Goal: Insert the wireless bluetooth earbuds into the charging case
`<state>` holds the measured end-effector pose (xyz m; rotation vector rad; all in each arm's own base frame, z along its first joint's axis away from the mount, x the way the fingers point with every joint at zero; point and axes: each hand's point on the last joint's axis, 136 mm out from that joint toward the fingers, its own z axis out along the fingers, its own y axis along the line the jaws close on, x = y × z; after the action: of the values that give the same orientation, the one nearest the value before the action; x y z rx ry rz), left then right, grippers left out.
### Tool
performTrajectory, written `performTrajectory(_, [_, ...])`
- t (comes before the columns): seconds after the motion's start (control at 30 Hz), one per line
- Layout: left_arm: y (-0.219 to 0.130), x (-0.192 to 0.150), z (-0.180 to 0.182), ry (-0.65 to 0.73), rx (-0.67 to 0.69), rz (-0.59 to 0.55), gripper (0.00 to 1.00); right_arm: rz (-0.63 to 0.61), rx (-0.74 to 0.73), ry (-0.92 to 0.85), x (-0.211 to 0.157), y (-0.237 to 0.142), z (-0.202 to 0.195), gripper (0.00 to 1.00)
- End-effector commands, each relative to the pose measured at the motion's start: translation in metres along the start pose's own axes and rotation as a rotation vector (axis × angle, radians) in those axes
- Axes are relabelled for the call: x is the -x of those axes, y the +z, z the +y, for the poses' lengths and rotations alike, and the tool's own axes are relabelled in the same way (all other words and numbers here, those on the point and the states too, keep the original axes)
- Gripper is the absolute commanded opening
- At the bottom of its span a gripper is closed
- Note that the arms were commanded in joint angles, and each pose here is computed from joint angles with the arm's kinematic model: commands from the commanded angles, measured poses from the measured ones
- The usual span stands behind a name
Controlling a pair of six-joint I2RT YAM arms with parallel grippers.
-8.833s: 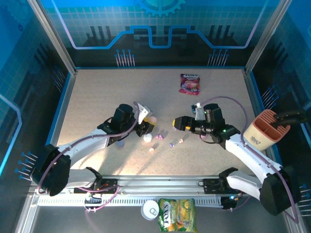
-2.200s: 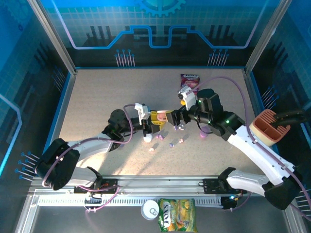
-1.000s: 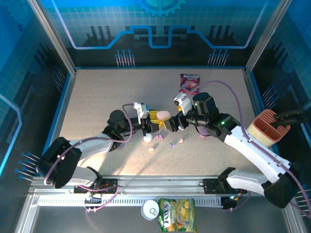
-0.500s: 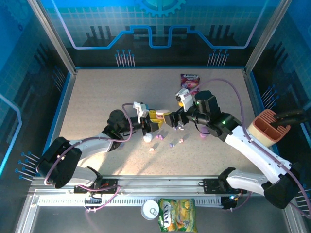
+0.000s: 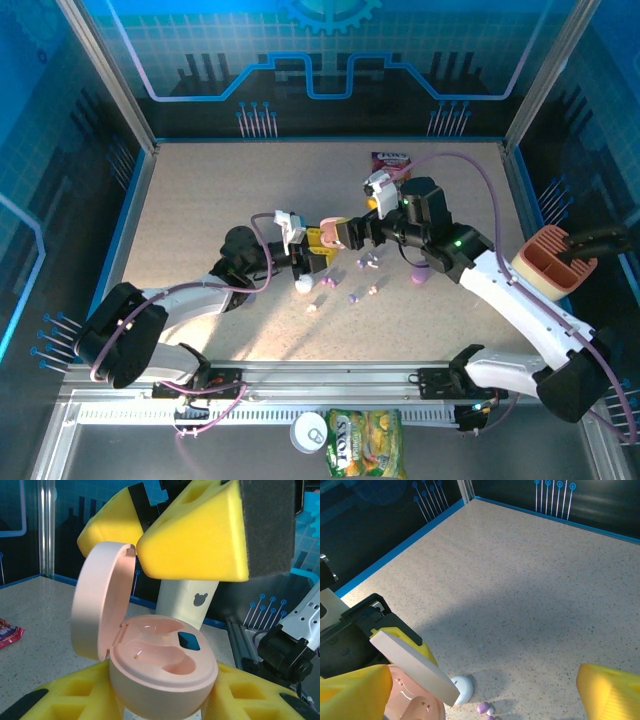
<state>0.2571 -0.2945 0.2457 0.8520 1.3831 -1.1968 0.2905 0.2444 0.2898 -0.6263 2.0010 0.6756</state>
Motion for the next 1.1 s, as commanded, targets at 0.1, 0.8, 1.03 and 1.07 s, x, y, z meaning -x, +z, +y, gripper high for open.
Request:
performTrajectory(0.1, [-0.005,0.009,-0.010,0.046,-0.033,-0.031,0.39,-0.158,0.095,0.039,0.024,-0.038,0.018,0.97])
performTrajectory(0.8, [-0.020,0.017,0.000,0.043,0.011,-0.067,0.39,0.170,-0.015,0.821,-0.168,-0.011,-0.071,0.85])
performTrajectory(1.03, [-0.020,0.017,-0.002,0.039,0.005,-0.061,0.39,0.252,-0.012,0.879,-0.196,0.020,-0.070,0.58])
performTrajectory(1.07, [-0.020,0.016,-0.002,0.041,0.004,-0.060,0.39,0.265,-0.021,0.883,-0.200,0.023,-0.070,0.55])
